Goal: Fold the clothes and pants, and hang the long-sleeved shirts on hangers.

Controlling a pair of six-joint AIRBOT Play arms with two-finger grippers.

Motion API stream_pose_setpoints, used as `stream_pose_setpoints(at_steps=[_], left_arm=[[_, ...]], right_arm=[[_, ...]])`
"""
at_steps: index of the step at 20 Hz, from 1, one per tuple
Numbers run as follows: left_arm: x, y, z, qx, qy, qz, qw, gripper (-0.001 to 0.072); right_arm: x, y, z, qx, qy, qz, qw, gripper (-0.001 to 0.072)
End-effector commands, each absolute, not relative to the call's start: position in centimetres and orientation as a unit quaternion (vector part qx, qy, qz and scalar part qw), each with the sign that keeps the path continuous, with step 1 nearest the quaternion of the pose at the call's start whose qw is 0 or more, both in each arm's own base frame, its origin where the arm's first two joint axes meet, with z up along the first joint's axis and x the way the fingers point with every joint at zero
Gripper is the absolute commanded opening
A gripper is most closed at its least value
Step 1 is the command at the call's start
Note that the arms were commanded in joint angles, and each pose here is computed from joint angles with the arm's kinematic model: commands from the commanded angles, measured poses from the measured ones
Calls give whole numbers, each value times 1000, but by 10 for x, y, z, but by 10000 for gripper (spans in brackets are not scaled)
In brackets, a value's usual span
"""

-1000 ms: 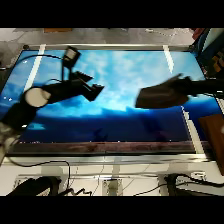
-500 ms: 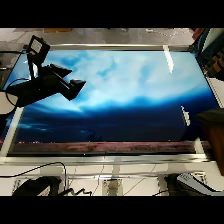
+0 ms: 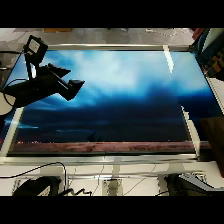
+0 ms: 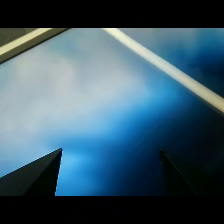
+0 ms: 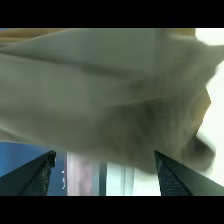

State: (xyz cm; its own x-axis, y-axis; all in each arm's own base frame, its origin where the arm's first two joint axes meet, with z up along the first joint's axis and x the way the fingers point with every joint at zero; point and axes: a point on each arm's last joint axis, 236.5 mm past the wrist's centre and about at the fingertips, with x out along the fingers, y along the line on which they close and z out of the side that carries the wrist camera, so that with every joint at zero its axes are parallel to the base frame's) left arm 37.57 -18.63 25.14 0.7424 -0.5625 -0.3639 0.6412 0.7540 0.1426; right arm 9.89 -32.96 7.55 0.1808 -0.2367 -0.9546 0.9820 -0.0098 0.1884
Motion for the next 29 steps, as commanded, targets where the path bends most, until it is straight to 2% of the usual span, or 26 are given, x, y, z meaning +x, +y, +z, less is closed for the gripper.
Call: stream_pose_setpoints(at_steps=[1, 2, 3, 4, 5, 6, 9, 11, 14, 16, 17, 21, 25, 29], left_arm=[[376, -186, 252, 130, 150, -325, 925, 694], [376, -186, 252, 130, 150, -325, 925, 694], [376, -186, 252, 130, 150, -325, 925, 694], [376, -186, 252, 130, 150, -325, 925, 694], [376, -186, 252, 130, 150, -325, 925, 694], [376, -186, 252, 130, 150, -325, 925, 694], [376, -186, 252, 130, 150, -325, 925, 695], [376, -186, 252, 130, 150, -325, 925, 694], [376, -186, 252, 130, 150, -325, 925, 694], [376, -186, 252, 130, 150, -325, 925, 694], [376, -186, 252, 130, 150, -325, 925, 694], [376, -186, 252, 130, 150, -325, 925, 695], [376, -186, 252, 130, 150, -325, 925, 694], [376, -186, 252, 130, 150, -325, 925, 694]], right_arm=[[90, -325, 66, 510, 377, -528, 566, 686], [97, -326, 67, 517, 368, -520, 572, 682], [110, -325, 70, 530, 354, -502, 584, 565], [127, -323, 74, 542, 342, -480, 600, 343], [150, -320, 80, 536, 339, -445, 632, 62], [178, -311, 86, 517, 349, -396, 674, 16], [273, -252, 103, 444, 389, -246, 769, 15], [322, -191, 107, 356, 440, -155, 810, 15], [363, -112, 110, 168, 503, -77, 844, 15], [381, -70, 115, 55, 509, -41, 858, 15], [389, -48, 117, 22, 502, -20, 864, 16], [410, 13, 127, -31, 465, 44, 884, 16], [415, 47, 134, -4, 446, 86, 891, 16], [418, 51, 137, 2, 439, 90, 894, 16]])
